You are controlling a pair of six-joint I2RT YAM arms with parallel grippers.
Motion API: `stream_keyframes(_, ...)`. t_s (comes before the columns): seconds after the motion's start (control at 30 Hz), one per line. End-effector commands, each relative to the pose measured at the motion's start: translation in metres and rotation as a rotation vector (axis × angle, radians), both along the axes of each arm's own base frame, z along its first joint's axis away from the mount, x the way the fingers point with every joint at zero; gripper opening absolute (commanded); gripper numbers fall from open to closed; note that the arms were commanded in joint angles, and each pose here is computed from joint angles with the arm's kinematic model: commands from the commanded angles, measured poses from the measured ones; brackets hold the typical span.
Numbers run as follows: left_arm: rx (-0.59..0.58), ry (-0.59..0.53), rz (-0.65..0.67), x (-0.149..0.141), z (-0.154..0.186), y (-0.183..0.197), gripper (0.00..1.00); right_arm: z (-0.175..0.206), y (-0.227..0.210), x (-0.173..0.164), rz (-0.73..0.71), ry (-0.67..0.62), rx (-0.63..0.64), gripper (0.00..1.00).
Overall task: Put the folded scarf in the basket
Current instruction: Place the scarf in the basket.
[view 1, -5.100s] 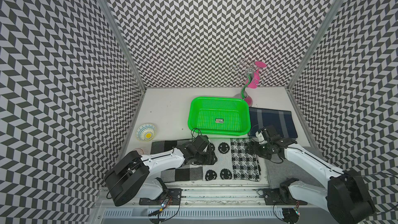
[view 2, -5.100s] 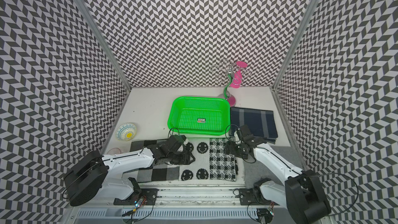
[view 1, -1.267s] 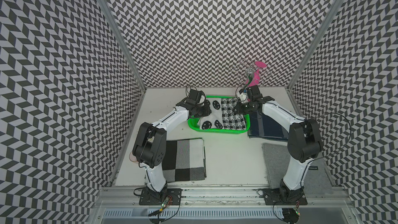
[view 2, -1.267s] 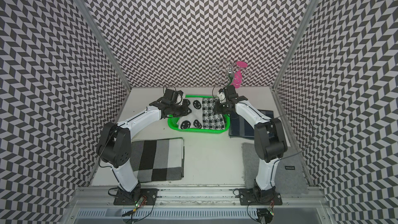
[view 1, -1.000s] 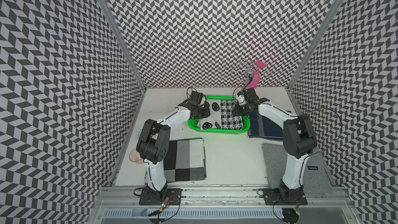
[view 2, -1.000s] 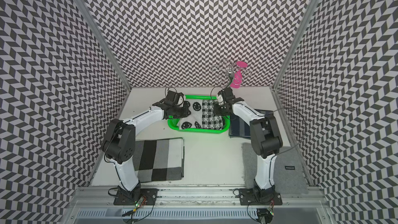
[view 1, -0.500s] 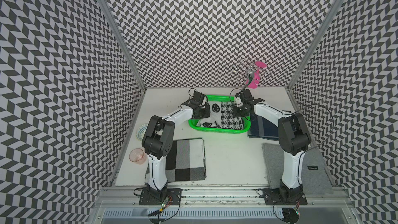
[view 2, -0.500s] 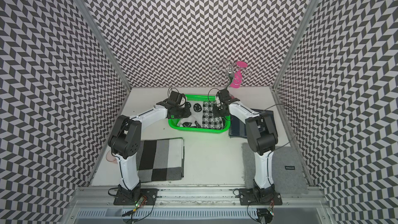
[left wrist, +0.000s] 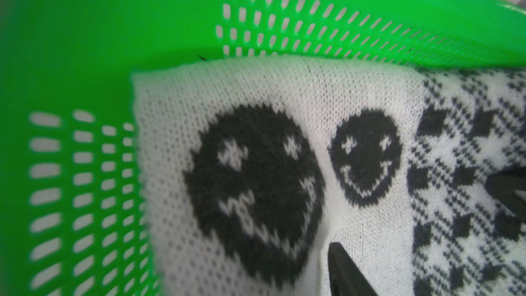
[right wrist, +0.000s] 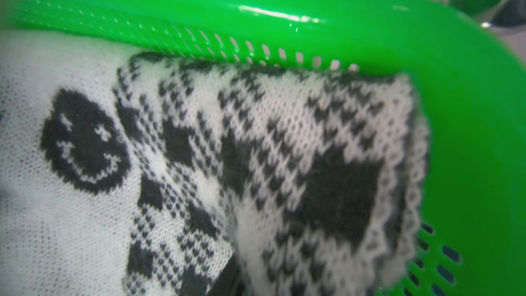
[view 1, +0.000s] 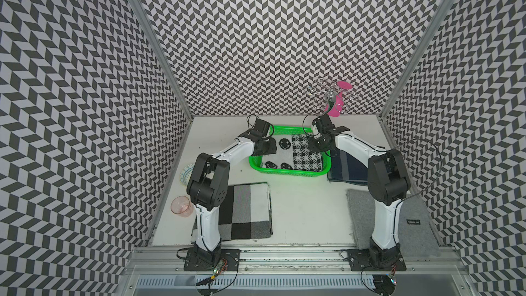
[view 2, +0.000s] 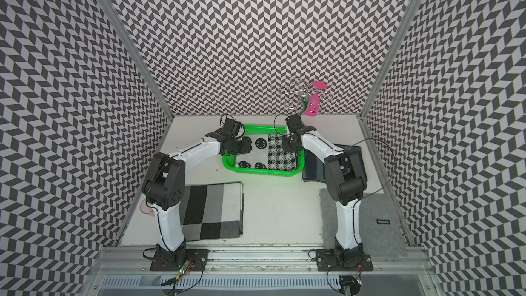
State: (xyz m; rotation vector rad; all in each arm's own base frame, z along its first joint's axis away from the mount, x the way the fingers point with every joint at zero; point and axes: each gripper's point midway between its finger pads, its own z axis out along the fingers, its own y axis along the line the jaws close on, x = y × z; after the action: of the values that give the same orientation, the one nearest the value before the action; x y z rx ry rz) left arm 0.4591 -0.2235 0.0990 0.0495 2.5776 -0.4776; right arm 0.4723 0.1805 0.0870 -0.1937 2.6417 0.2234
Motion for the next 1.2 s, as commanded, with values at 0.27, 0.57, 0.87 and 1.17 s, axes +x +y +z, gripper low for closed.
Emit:
stream_keyframes(0.27, 0.021, -0.126, 0.015, 0.022, 0.055, 0.006, 0.51, 0.054, -0.012, -0.001, -0.026, -0.067, -0.009, 0.49)
stream_keyframes(0.57, 0.076, -0.159, 0.049, 0.017, 0.077, 0.026, 0.51, 0.068, -0.008, -0.003, -0.015, -0.055, 0.009, 0.46)
stream_keyframes(0.87, -0.021, -0.171, 0.027, 0.001, 0.083, 0.017, 0.5, 0.068, 0.014, 0.001, 0.045, -0.123, 0.134, 0.38)
stream_keyframes(1.17, -0.07, -0.115, 0.034, -0.03, 0.084, 0.023, 0.48, 0.012, -0.011, 0.004, -0.017, -0.001, 0.016, 0.25)
